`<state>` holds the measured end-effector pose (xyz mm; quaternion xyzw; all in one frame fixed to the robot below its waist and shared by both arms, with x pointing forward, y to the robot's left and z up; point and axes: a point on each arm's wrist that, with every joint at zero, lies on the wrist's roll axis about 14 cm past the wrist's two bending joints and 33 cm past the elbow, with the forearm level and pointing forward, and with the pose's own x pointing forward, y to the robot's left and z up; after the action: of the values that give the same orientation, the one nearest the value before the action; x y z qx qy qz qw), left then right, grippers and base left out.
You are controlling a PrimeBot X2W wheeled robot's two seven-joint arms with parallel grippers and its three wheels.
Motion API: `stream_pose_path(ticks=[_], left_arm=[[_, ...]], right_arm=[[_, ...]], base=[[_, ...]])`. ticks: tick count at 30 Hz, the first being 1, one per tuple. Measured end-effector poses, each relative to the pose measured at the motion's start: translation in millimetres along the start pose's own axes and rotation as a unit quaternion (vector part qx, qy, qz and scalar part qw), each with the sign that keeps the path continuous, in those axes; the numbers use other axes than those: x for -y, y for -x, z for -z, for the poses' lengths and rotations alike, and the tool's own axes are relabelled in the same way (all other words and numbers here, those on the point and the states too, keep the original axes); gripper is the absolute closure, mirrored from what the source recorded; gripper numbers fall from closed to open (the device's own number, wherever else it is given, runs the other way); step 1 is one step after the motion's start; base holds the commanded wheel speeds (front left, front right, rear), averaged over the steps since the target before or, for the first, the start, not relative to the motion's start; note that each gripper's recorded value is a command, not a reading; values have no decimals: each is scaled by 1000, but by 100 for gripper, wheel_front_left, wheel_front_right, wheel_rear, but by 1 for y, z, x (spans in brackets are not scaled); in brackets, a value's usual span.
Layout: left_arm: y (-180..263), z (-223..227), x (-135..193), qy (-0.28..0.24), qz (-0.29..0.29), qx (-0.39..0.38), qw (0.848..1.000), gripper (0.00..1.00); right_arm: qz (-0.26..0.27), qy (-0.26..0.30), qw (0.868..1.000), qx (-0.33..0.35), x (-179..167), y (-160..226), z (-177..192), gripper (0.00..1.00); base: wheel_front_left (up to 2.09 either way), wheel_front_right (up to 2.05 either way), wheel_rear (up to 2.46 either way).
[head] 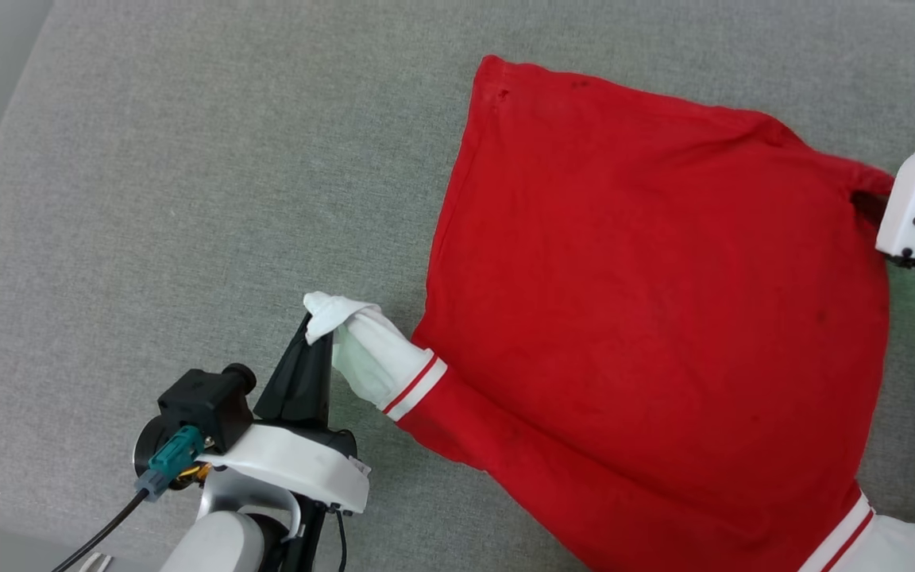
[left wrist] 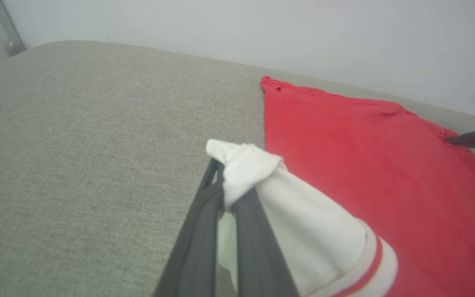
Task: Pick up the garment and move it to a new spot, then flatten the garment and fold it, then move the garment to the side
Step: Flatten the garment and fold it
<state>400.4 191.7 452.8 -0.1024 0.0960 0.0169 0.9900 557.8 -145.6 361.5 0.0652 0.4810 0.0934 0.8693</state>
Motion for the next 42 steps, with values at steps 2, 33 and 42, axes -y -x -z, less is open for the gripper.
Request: stream_pose_path(ticks=[2, 33, 42], left_arm=[[3, -1, 0, 0, 0, 1, 1000, 100], [86, 7, -8, 11, -13, -35, 999, 100], [75, 6, 4, 3, 7, -39, 999, 100]], right_arm=[[1, 9, 1000, 11, -2, 5, -2, 100], [58, -90, 991, -76, 61, 196, 286, 9], [110, -106, 967, 202, 86, 228, 182, 0]], base=[[0, 0, 0], [0, 0, 0], [0, 0, 0]])
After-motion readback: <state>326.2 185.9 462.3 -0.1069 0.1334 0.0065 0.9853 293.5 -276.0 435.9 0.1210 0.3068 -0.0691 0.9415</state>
